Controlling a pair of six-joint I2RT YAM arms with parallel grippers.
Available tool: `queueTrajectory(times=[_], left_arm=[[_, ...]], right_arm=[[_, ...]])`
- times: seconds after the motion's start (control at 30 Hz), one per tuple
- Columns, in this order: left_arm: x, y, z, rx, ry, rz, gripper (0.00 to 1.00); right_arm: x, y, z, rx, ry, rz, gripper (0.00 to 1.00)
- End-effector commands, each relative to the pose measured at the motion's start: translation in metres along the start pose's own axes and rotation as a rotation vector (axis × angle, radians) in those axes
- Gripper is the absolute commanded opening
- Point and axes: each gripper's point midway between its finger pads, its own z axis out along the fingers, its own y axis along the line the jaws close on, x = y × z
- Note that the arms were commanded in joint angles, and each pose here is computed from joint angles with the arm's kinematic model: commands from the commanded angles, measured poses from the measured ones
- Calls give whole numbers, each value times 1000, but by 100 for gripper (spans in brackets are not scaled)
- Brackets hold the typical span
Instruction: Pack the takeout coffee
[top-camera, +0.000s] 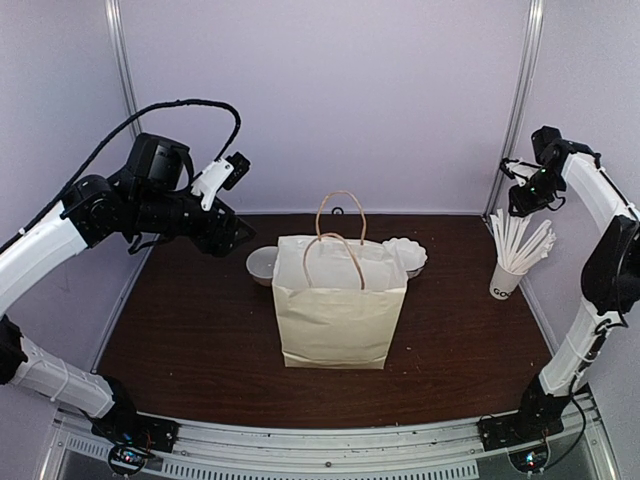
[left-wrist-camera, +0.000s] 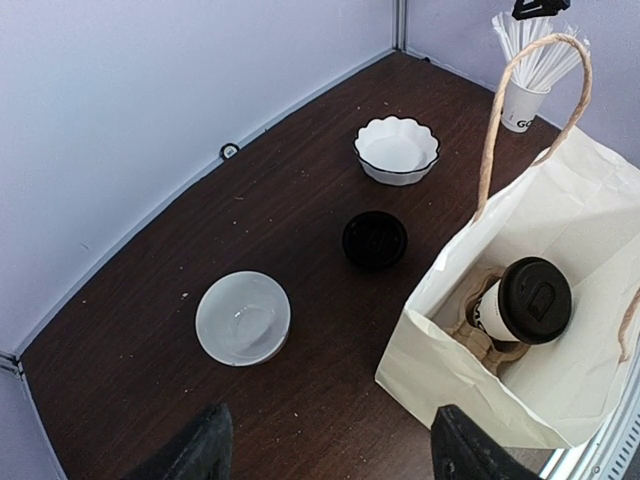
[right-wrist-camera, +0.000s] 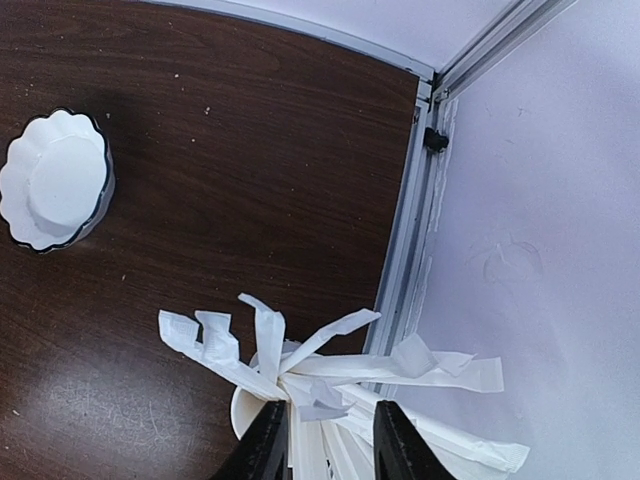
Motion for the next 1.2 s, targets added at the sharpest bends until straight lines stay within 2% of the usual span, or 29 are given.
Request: queueTrajectory(times=[0.0,0.3,0.67,1.17], left_arm=[[-10,-2,2,15,-38,-11,72],[-8,-2,2,15,-30,-10,72],[-8,-3,4,16,-25,-5,72],[-12,-10,14,61,-17,12,72]], right_arm=[[-2,-8,4,23,5,21,32],[-2,-10,17,24,18,26,31],[-2,-9,16,16,19,29,0],[-4,-7,-79,81,-104,4,0]])
